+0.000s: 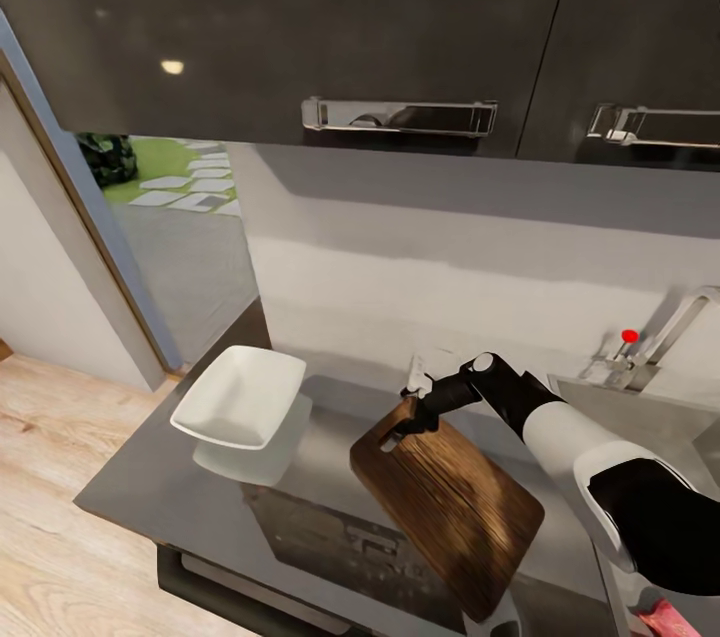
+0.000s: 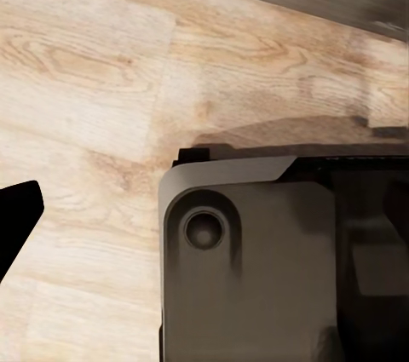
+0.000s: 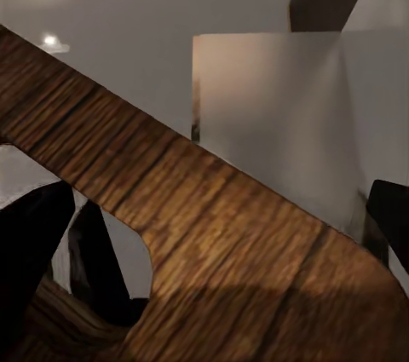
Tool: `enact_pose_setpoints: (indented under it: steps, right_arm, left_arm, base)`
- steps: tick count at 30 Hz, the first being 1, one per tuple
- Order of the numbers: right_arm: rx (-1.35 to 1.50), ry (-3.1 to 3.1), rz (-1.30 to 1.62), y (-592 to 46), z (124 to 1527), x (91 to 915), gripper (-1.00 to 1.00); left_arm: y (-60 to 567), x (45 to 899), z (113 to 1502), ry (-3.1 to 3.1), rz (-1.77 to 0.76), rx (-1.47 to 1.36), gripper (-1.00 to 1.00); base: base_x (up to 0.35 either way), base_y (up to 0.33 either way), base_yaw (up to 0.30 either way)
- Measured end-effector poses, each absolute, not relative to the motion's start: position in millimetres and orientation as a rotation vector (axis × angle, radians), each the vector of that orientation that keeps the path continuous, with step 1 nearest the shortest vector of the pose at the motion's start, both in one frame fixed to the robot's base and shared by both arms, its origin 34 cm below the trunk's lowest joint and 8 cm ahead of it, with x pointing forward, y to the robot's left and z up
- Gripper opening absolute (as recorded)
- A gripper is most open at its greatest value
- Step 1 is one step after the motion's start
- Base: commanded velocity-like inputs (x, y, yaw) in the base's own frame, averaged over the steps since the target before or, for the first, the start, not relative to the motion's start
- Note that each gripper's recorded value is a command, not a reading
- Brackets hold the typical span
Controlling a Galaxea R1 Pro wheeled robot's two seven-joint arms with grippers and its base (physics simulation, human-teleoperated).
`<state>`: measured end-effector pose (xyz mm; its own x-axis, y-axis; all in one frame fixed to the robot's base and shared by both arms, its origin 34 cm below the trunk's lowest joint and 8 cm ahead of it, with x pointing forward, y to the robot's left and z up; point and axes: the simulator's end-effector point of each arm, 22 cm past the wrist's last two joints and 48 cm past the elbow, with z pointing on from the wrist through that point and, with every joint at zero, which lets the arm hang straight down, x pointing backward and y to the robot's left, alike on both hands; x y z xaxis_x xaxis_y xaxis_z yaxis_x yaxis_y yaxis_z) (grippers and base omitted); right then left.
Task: In the kitchen, take the Vidalia onion out of the sink, dice it on the chopping board with the paring knife, put the diced onion into the bowl on the countertop, then place both the paring knife and the chopping board into the sink.
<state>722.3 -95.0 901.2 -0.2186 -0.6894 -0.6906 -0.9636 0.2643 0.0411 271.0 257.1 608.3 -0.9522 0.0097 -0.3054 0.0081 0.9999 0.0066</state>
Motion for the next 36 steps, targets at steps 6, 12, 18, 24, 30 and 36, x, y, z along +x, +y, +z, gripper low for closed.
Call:
enact_pose_setpoints:
  steps: [6,12,18,24,30,36]
  right_arm:
    - [-1.506,1.989,0.629,-97,903,721,-1.0]
    - [-1.499,1.982,0.62,-98,909,723,-1.0]
    - [-1.503,1.975,0.612,-98,915,723,-1.0]
    - [-1.502,1.97,0.603,-99,920,723,-1.0]
    - [-1.501,1.965,0.594,-100,925,724,-1.0]
    - [-1.5,1.959,0.586,-100,931,725,-1.0]
  left_arm:
    - [257,274,610,2.823,0.008,0.013,1.0]
    - [257,278,611,2.812,0.008,0.013,1.0]
    - [257,282,613,2.802,0.008,0.013,1.0]
    - [257,286,614,2.792,0.008,0.013,1.0]
    - [256,289,616,2.784,0.006,0.013,1.0]
    - [257,293,618,2.773,0.007,0.013,1.0]
  base:
    - [0.0,0.0,0.0]
    - [0.0,0.0,0.0]
    - [0.0,0.0,0.0]
    - [-0.032,0.0,0.0]
    - [-0.196,0.0,0.0]
    - [-0.084,0.0,0.0]
